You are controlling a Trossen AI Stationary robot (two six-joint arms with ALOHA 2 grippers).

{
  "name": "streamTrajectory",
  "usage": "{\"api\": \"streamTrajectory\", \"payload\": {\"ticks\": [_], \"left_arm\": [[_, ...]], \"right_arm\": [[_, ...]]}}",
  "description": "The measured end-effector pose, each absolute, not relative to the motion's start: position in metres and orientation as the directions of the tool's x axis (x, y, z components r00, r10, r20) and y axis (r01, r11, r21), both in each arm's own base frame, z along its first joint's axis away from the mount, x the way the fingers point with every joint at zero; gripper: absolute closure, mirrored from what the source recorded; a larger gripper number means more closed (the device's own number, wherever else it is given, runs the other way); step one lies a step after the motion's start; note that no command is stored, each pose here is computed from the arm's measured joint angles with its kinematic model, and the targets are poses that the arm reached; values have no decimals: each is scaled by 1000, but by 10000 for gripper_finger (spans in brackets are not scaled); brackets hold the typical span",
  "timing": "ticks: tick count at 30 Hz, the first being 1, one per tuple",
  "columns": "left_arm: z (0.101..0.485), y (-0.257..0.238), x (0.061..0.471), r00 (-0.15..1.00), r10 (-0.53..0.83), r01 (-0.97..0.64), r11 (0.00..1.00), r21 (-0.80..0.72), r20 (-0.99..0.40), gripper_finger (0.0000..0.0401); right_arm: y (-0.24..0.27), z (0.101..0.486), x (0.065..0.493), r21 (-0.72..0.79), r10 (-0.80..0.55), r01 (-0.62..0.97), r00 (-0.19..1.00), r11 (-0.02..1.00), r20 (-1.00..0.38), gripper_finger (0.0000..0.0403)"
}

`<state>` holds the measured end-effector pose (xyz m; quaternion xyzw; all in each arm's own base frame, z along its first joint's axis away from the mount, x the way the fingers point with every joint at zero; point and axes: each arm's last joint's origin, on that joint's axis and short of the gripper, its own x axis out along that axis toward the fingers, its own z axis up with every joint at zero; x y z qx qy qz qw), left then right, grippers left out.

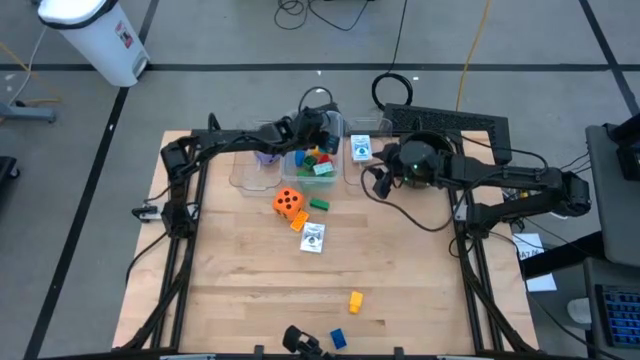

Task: Pick & Place Toys
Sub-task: Put the light blue stud game piece into the middle transparent bin

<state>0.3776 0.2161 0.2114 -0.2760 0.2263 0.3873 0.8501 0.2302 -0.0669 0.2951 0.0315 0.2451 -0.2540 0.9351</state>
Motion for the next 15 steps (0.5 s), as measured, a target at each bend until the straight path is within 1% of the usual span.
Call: {"api": "streamTrajectory", "payload": {"ticks": [4, 9, 11, 15], "left_arm": [[210, 216, 378, 594, 532, -780, 565, -269, -604, 291], [210, 218, 376, 586, 535, -786, 559, -265, -609, 287], [210, 218, 376, 585, 536, -786, 558, -265, -609, 264], [210, 218, 376, 585, 536, -787, 558, -264, -609, 205]], "right_arm": [[-68, 295, 230, -60, -462, 496, 749, 866, -474, 207], [-68, 295, 230, -55, -462, 499, 750, 865, -474, 211], [-68, 295, 230, -46, -462, 503, 750, 863, -474, 213], [-68, 295, 230, -44, -462, 503, 750, 863, -474, 217]]}}
